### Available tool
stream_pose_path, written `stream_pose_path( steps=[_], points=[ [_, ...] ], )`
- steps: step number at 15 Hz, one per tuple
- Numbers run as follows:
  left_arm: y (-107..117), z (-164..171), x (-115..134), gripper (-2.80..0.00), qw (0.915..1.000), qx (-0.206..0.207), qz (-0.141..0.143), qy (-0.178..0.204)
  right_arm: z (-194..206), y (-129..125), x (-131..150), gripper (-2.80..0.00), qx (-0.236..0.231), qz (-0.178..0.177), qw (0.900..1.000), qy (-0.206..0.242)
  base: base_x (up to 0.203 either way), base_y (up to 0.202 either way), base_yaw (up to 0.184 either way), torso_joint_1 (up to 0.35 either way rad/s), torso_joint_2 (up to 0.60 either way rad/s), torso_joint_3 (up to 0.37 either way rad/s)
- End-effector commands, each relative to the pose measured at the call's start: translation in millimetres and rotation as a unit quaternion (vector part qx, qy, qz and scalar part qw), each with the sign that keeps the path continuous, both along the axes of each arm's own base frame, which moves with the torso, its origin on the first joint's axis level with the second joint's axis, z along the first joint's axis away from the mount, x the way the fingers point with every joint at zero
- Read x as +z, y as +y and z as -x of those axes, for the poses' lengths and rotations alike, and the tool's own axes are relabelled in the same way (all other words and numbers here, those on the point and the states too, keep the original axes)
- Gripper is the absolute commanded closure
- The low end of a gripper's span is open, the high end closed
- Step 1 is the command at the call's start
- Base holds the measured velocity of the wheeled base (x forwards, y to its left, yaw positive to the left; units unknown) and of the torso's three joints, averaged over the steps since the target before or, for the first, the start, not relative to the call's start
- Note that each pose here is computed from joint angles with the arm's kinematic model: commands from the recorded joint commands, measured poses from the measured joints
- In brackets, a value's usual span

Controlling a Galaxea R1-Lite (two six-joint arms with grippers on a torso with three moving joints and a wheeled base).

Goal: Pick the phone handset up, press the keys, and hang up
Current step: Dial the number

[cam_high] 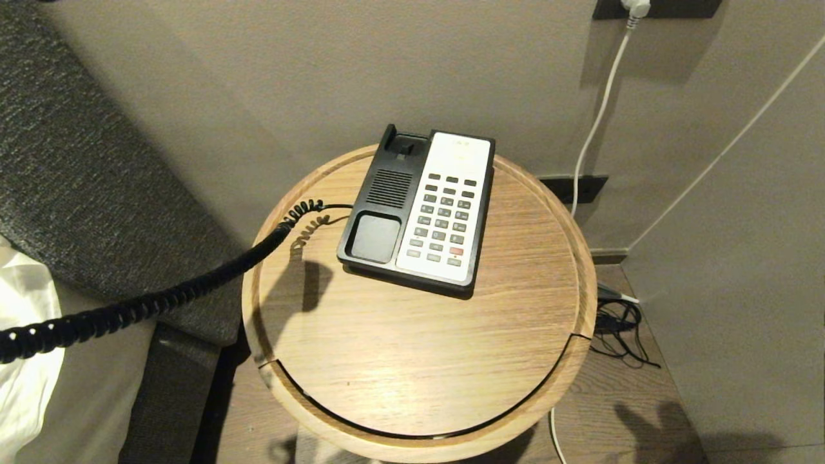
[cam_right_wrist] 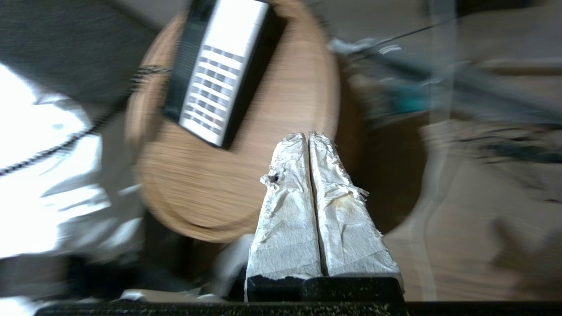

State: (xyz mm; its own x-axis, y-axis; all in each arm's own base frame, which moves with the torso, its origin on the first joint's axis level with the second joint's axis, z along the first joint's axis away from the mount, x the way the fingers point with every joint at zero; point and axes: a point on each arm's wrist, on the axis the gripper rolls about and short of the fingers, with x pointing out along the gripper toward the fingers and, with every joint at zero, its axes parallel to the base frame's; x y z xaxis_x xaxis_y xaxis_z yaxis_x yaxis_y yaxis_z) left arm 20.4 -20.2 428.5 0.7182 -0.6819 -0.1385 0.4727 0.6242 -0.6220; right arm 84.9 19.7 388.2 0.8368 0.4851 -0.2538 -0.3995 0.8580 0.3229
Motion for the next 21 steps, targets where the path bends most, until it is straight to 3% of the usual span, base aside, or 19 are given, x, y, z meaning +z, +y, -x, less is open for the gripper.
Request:
stream_pose_path(
  steps=[1, 4, 7, 11, 13, 18, 21],
  points=[
    [-6.3, -5.5, -0.2, 0.0, 0.9999, 0.001, -0.009, 0.006, -96.4, 40.4, -0.6, 0.0, 0.064, 0.002, 0.992, 0.109, 0.0, 0.0, 0.0, 0.0, 0.0, 0.0],
    [-6.8, -5.9, 2.4, 0.0, 1.0, 0.0, -0.007, 0.001, -103.9, 96.2, -11.1, 0.0, 0.146, 0.024, 0.975, 0.166, 0.0, 0.0, 0.0, 0.0, 0.0, 0.0],
    [-7.3, -6.6, 1.4, 0.0, 0.9999, 0.004, -0.01, 0.002, -119.1, 151.8, -39.2, 0.0, 0.141, 0.067, 0.964, 0.214, 0.0, 0.0, 0.0, 0.0, 0.0, 0.0],
    [-5.3, -5.0, 1.5, 0.0, 1.0, 0.006, -0.007, 0.002, -151.2, 202.3, -60.4, 0.0, 0.113, 0.069, 0.978, 0.163, 0.0, 0.0, 0.0, 0.0, 0.0, 0.0],
    [-4.5, -4.4, 1.3, 0.0, 1.0, 0.007, -0.006, 0.001, -158.2, 220.8, -64.9, 0.0, 0.106, 0.053, 0.983, 0.139, 0.0, 0.0, 0.0, 0.0, 0.0, 0.0],
    [-3.6, -3.7, 0.5, 0.0, 0.9999, 0.008, -0.007, 0.002, -168.3, 237.9, -67.8, 0.0, 0.091, 0.022, 0.99, 0.108, 0.0, 0.0, 0.0, 0.0, 0.0, 0.0],
    [-3.6, -3.7, 0.5, 0.0, 0.9999, 0.008, -0.007, 0.002, -170.4, 239.2, -69.4, 0.0, 0.088, 0.022, 0.99, 0.107, 0.0, 0.0, 0.0, 0.0, 0.0, 0.0]
  ],
)
